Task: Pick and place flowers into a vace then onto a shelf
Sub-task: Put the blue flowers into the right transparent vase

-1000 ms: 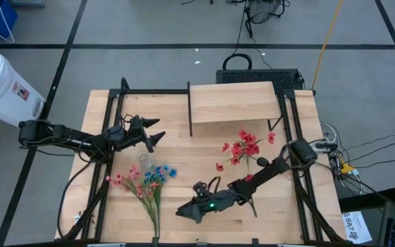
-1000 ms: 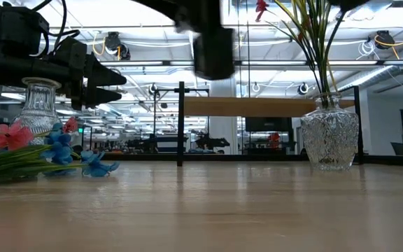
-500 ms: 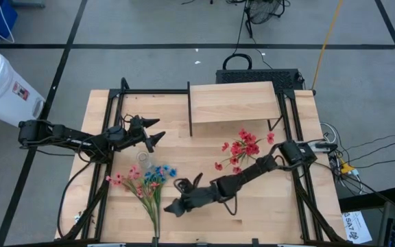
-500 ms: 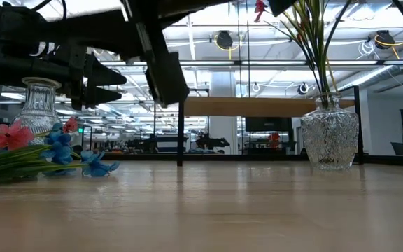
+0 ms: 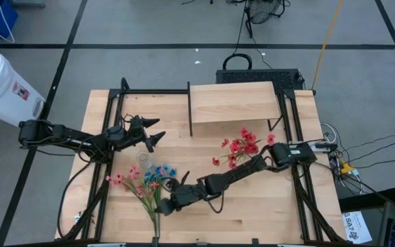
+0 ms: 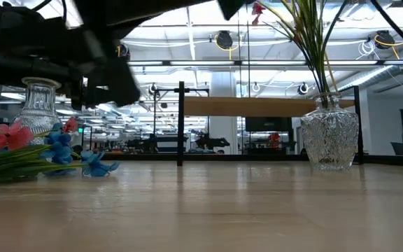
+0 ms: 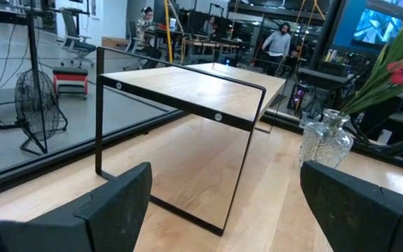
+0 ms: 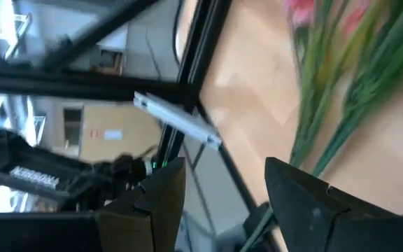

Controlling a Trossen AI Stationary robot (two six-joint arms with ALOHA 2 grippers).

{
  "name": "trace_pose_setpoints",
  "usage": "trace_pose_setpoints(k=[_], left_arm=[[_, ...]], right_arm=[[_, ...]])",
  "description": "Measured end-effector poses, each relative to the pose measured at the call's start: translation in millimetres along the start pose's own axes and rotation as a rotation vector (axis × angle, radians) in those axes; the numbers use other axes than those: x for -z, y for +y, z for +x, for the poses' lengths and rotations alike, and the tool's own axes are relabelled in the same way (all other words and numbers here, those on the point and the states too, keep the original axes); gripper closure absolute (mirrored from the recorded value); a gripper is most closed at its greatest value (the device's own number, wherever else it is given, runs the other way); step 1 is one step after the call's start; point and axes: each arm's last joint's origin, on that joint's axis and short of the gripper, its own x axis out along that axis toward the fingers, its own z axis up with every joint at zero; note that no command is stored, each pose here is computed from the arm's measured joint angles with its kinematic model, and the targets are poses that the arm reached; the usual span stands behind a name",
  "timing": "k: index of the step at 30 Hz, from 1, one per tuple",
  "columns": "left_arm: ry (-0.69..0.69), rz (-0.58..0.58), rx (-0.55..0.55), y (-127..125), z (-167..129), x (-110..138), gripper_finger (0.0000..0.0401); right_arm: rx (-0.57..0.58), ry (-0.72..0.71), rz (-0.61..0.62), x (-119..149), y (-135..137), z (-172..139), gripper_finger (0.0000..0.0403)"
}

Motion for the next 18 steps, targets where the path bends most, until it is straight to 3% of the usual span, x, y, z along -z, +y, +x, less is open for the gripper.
trace_pose_setpoints(k=[8,13,18], left_arm=[[0.000,0.000,0.000,0,0,0,0.0036],[0.000,0.000,0.000,0,0,0,0.0036],[0.000,0.000,0.000,0,0,0,0.0036]], right_arm=[[0.027,0.113,0.131,-15,-21,33,0.0216],[0.137,0.187,0.205,-12,-30,33,0.0216],[0.176,0.149,0.205,-15,-34,33,0.0216]])
